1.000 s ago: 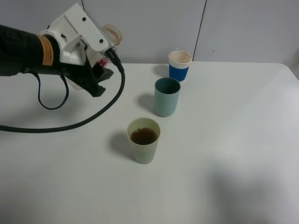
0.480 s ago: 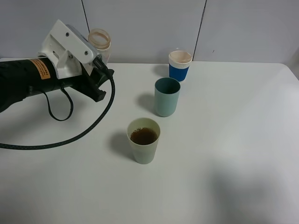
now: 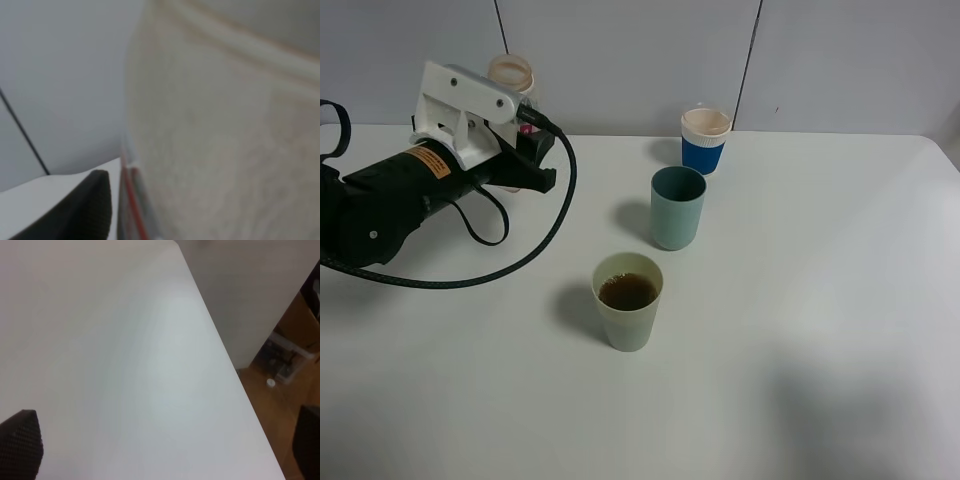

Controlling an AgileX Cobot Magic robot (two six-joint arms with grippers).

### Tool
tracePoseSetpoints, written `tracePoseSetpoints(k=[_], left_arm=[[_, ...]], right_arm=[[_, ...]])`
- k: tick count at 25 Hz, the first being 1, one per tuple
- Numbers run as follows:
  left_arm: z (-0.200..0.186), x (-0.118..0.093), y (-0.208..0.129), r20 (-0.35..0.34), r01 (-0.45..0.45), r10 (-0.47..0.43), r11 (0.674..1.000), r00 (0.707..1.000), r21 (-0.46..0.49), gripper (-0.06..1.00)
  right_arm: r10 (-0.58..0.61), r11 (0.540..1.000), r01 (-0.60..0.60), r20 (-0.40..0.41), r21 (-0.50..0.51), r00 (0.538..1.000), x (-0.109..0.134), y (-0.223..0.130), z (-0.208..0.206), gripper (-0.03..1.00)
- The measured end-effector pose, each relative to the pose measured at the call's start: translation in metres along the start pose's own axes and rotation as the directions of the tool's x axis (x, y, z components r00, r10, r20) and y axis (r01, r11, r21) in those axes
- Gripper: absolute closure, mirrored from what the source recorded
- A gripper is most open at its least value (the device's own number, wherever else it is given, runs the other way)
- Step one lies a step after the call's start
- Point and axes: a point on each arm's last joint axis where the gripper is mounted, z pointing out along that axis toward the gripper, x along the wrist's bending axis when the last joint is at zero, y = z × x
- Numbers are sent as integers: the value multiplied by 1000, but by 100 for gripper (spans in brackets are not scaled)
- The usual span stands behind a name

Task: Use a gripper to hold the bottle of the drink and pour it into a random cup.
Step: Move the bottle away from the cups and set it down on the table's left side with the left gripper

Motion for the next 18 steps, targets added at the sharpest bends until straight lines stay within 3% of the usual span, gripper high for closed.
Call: tracePoseSetpoints(k=[9,18], left_arm=[[7,11,-29,-86,53,-49,998,995,46,41],[9,30,-34,-106,234,-234,972,966,-12,41]], right_arm=[[0,1000,0,0,0,1000,0,0,0,-3],[0,1000,0,0,0,1000,0,0,0,-3]])
